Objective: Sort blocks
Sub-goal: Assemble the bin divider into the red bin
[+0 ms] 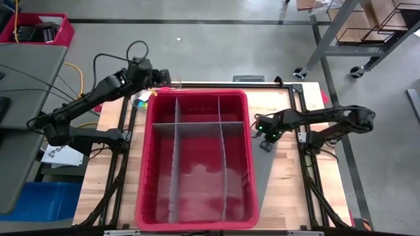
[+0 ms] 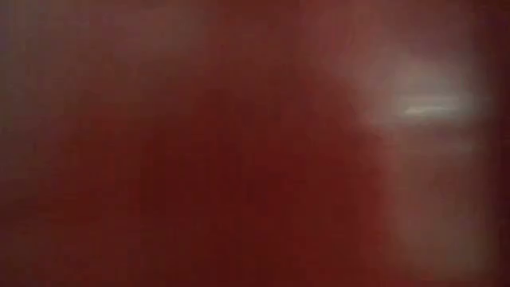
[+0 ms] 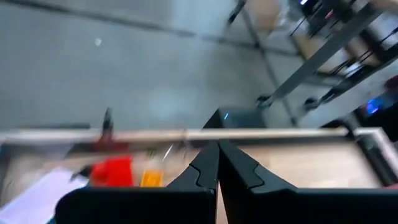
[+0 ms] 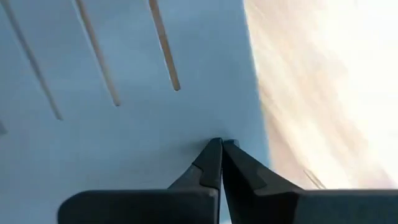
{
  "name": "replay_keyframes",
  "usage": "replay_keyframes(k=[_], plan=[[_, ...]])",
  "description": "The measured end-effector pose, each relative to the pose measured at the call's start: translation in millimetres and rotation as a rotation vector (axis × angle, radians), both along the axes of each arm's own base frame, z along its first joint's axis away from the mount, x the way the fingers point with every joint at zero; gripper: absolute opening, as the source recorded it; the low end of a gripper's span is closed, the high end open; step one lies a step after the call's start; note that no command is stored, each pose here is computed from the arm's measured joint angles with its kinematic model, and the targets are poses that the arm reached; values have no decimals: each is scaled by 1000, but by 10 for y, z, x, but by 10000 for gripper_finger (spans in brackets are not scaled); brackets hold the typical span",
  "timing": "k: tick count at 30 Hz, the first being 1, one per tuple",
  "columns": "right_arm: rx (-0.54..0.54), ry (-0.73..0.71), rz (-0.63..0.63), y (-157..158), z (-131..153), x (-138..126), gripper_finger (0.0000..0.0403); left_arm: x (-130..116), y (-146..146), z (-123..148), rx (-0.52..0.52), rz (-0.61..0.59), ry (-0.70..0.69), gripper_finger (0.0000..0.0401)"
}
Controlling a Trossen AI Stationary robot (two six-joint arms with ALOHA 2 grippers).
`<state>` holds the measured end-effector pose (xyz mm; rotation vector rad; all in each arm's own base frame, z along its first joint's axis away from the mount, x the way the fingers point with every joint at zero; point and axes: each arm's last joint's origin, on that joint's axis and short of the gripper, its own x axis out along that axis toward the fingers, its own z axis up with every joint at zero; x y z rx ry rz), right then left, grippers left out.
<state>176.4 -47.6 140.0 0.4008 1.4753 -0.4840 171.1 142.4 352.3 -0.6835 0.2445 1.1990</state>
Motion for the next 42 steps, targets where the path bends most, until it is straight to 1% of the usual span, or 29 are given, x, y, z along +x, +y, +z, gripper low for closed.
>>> replay_keyframes(k=[1,2,4,5,6,8,10,13,16,19,20,22,23,25,28,30,32,34,36,40,42], plan=[[-13,33,-15,-9,41,-75,1,8,7,40,24,-5,-11,0],[-22,34,-37,-14,80,-120,1,17,13,90,52,-14,-25,0],[-51,-66,-80,-63,218,-96,1,30,21,194,105,-30,-50,0],[-56,-100,-107,-73,279,-93,1,33,23,236,127,-37,-59,0],[-55,-102,-134,-88,326,-119,1,34,23,278,145,-42,-69,0],[-62,-109,-154,-99,416,-166,1,30,18,336,161,-52,-76,0],[-83,-166,-174,-120,557,-143,1,18,8,394,176,-59,-82,0],[-107,-175,-206,-126,724,-174,1,3,-9,494,204,-86,-89,0],[-164,-286,-262,-146,982,-148,0,0,-51,594,250,-188,-66,0],[-204,-359,-272,-152,1190,-151,0,16,-94,662,293,-299,-27,0],[-217,-388,-276,-154,1263,-153,0,29,-114,673,301,-348,-22,0],[-214,-425,-299,-150,1381,-164,0,68,-165,685,310,-491,-29,0],[-199,-444,-307,-145,1435,-162,0,92,-198,685,307,-584,-44,0],[-120,-487,-286,-111,1539,-146,0,147,-289,685,281,-770,-101,0],[79,-561,-225,15,1683,-103,0,216,-475,704,202,-995,-223,0],[196,-589,-196,137,1764,-73,0,226,-624,752,205,-1136,-279,0],[287,-585,-193,291,1816,-54,0,217,-762,796,219,-1247,-315,0],[362,-514,-219,483,1809,-53,0,213,-858,814,231,-1315,-327,0],[421,-405,-236,708,1760,-64,0,201,-923,827,258,-1358,-326,0],[495,-215,-265,1213,1651,-80,0,162,-967,902,347,-1378,-351,0],[540,-153,-301,1457,1602,-69,0,161,-964,932,378,-1375,-368,0]])
